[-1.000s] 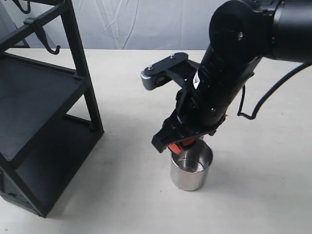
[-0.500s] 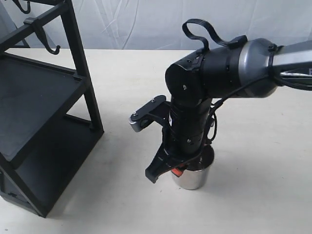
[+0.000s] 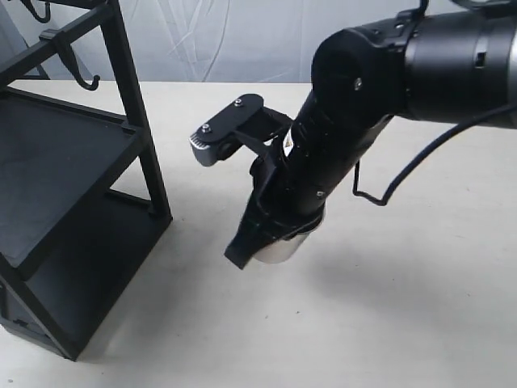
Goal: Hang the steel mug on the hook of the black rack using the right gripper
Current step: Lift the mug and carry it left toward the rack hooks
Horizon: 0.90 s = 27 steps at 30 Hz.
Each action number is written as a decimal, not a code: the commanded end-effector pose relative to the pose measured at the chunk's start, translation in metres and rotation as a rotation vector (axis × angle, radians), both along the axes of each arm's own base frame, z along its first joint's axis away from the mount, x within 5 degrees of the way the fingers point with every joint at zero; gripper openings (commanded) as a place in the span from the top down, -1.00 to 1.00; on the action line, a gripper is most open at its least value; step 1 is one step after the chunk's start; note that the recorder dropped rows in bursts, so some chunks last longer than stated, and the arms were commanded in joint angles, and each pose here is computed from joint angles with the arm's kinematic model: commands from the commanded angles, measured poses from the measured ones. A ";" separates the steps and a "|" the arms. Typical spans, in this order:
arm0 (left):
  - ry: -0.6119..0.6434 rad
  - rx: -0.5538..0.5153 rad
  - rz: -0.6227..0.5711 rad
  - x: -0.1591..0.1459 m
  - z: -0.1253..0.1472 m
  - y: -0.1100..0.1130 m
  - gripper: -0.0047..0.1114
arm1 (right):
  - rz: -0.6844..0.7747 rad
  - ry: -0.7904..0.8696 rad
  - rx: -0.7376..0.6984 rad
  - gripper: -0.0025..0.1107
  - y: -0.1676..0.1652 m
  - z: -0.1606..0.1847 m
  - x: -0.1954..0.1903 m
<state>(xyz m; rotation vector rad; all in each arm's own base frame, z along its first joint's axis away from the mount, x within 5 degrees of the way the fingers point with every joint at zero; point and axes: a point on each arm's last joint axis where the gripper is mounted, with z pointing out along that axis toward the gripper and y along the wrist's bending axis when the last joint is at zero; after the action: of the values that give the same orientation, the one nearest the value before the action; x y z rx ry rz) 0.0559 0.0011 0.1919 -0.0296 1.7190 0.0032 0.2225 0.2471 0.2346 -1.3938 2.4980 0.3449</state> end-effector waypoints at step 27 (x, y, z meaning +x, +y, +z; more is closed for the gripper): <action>-0.005 -0.002 -0.001 0.000 0.000 0.000 0.89 | 0.466 -0.851 -0.214 0.97 0.052 0.084 -0.076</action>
<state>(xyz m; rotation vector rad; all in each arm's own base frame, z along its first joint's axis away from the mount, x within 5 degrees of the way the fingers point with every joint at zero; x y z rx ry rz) 0.0559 0.0011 0.1919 -0.0296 1.7190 0.0032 0.1506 0.2918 0.3098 -1.7348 1.6289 -0.3540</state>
